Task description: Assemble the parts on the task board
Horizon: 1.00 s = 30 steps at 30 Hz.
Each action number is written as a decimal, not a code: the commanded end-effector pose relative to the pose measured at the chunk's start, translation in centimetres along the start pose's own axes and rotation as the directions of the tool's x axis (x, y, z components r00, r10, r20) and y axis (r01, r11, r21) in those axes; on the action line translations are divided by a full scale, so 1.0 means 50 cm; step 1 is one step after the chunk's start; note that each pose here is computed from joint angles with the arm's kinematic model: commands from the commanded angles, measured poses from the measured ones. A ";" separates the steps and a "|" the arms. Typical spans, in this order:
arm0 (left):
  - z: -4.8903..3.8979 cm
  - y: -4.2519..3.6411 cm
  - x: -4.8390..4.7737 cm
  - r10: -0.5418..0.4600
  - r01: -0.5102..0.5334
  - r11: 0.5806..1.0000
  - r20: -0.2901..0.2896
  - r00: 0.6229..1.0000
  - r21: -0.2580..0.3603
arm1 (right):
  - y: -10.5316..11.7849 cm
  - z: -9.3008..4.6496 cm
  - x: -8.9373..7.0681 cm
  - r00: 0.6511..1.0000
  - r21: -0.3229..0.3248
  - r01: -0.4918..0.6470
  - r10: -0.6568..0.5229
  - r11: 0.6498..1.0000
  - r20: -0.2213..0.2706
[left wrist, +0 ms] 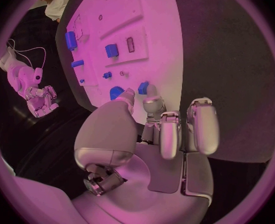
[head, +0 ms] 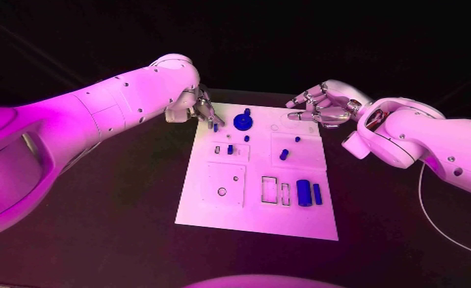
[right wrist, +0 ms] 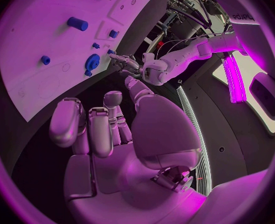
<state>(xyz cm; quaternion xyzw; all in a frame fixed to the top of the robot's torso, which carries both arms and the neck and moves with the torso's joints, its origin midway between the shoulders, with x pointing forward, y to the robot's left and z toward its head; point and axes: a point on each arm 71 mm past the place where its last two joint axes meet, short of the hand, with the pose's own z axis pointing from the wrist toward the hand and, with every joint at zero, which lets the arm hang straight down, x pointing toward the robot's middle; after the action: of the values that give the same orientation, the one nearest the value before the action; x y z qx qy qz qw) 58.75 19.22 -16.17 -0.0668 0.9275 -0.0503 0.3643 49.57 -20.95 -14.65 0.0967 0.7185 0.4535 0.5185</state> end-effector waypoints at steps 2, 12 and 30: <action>0.001 -0.007 0.007 0.014 -0.013 1.000 -0.036 0.999 0.016 | 0.002 0.001 0.003 1.000 -0.009 -0.002 0.002 1.000 -0.014; 0.006 -0.007 0.008 0.001 -0.001 1.000 -0.028 1.000 0.015 | 0.002 0.002 0.004 1.000 -0.010 -0.003 0.002 1.000 -0.017; 0.002 -0.003 0.002 -0.075 0.074 0.995 0.015 0.997 0.069 | 0.001 0.001 0.005 1.000 -0.006 -0.003 0.003 1.000 -0.026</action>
<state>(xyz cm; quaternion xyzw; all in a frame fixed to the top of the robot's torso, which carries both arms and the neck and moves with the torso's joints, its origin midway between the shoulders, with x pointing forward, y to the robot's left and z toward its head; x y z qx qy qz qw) 58.74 19.32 -16.45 -0.0804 0.9244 -0.0701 0.3662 49.56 -20.86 -14.70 0.0948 0.7207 0.4545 0.5148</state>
